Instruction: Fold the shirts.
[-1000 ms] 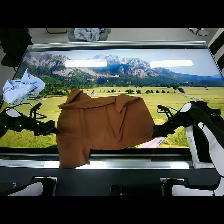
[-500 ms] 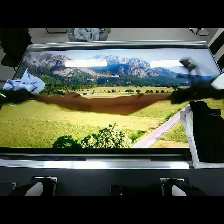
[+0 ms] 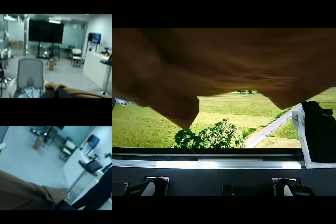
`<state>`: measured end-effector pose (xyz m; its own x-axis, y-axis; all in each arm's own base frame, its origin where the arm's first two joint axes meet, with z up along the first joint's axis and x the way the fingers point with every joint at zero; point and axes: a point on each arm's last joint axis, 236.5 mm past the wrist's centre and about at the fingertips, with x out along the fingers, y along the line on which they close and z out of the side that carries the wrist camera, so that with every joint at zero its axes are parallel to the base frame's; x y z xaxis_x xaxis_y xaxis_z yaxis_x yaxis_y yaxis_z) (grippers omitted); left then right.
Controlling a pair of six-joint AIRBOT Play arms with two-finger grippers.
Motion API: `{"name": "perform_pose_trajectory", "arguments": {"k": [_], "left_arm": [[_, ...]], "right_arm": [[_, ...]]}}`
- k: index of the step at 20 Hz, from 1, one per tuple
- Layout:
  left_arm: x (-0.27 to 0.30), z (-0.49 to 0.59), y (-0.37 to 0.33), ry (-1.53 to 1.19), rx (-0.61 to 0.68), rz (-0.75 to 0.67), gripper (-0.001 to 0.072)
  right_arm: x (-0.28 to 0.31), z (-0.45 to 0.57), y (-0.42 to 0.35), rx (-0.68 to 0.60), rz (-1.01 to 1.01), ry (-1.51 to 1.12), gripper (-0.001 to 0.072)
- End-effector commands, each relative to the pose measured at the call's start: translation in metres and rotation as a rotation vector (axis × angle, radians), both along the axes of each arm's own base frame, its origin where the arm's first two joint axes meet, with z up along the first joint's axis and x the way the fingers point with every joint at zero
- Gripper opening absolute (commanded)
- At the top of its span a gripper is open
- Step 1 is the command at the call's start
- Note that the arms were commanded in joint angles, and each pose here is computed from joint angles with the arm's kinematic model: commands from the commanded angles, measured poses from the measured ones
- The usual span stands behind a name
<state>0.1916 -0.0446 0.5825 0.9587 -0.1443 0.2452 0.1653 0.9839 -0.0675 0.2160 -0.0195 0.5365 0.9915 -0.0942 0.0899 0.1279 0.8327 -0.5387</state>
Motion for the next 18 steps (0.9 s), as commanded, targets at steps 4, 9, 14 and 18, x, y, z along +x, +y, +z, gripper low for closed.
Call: {"name": "perform_pose_trajectory", "arguments": {"k": [4,9,14,18], "left_arm": [[-0.033,0.016,-0.01,-0.067,0.004,-0.005,0.0023],[0.044,-0.054,0.009,0.245,0.016,-0.009,0.0024],[0.168,-0.269,0.043,0.902,-0.061,-0.081,0.0023],[0.21,-0.468,0.061,1.25,-0.21,-0.076,0.0024]], "right_arm": [[-0.033,0.004,-0.004,0.012,-0.038,-0.012,0.0043],[0.04,-0.098,-0.015,0.087,-0.042,0.423,0.0043],[0.146,-0.296,-0.026,0.172,-0.023,1.13,0.0043],[0.203,-0.461,-0.021,0.266,0.012,1.476,0.0043]]}}
